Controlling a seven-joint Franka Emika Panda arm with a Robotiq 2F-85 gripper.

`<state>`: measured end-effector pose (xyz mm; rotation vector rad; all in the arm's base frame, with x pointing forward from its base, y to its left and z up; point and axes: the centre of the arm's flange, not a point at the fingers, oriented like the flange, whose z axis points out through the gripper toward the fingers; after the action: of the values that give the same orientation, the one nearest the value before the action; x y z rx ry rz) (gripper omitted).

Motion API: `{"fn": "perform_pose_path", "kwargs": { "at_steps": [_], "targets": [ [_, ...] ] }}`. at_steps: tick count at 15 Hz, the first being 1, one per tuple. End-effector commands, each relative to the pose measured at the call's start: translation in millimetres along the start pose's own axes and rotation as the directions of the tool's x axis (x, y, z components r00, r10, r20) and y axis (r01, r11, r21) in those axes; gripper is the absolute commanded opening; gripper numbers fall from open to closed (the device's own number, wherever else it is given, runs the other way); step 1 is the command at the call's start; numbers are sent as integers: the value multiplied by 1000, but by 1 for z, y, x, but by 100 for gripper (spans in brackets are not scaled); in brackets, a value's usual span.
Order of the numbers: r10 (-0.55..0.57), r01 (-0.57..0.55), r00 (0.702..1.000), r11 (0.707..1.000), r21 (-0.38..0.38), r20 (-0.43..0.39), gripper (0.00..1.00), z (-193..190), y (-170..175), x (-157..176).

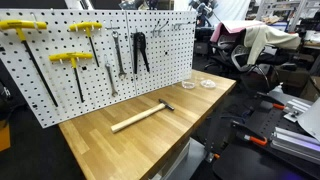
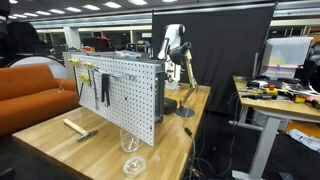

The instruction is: Hang the hammer on the wall

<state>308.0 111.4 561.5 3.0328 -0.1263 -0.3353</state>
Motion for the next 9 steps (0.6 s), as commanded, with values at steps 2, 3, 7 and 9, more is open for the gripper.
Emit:
{"fn": "perform_pose_path", "kwargs": {
  "at_steps": [2,3,7,9],
  "targets": [
    [-30,30,1000,1000,7,0,100,2,-5,-1],
    [-55,55,998,998,15,-10,100,7,-12,-1],
    [-139,140,990,990,-7,7,100,34,-50,2],
    [-166,164,986,985,-57,-24,100,52,-71,12]
  ]
}}
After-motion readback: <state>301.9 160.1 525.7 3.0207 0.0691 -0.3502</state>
